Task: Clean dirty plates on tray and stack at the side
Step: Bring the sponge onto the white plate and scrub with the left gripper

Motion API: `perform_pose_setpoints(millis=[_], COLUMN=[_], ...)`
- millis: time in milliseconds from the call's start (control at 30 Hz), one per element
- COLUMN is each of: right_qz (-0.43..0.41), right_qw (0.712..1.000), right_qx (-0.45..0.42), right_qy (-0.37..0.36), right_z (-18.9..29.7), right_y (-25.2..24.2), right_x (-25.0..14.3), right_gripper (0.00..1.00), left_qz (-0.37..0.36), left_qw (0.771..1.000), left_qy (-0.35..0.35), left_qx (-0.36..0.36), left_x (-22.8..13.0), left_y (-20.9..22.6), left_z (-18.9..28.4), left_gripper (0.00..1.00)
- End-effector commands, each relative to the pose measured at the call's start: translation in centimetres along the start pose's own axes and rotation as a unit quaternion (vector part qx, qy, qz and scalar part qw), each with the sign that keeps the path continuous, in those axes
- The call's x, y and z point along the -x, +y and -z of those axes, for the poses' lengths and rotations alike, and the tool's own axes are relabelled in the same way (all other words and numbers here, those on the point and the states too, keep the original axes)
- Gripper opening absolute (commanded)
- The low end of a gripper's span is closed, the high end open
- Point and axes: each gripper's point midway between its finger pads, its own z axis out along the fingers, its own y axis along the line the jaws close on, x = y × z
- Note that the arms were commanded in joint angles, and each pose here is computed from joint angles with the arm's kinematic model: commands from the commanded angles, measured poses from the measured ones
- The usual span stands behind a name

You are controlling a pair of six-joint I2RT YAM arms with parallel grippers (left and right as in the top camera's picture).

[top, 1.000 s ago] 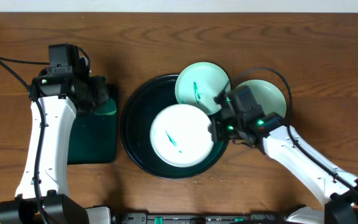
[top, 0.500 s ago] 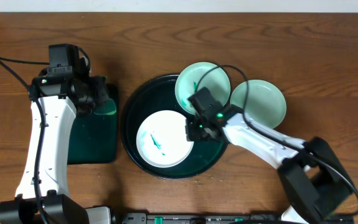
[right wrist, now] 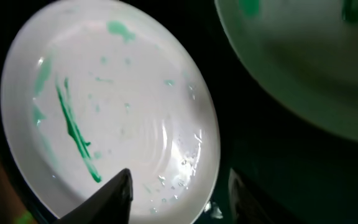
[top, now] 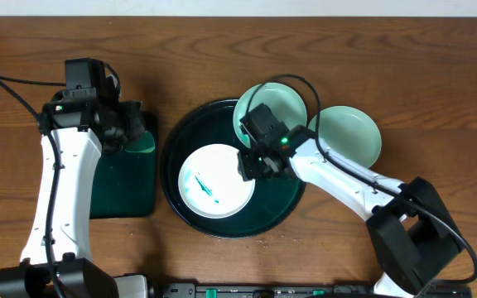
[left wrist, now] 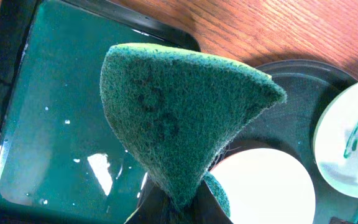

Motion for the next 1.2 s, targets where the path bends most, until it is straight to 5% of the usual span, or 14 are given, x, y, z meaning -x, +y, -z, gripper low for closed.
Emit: perform_pose_setpoints(millis=[0,800,1167], right_qz=[0.047,0.024,0.022], right_qw=[0.999,0.998,0.998], right_qx=[-0.011,0.026,0.024], right_qy=[0.009,0.058,0.06], right_z=[-0.7,-3.5,-3.6], right_y=[-1.0,-1.9,-2.0], right_x=[1.1,0.7,0.6], right_gripper=[0.41,0.07,0.07], left_qz=[0.002,-0.02,-0.037], left_qw=[1.0,0.999,0.997], left_qy=[0.004,0.04,0.067], left_qx=[0.006,0.003,0.006], left_x=[-0.1,-2.6,-3.5], left_y=[0.3,-1.6,-2.8], left_z=[-0.3,-2.3,-4.3], left_gripper=[0.07,0.07,0.07])
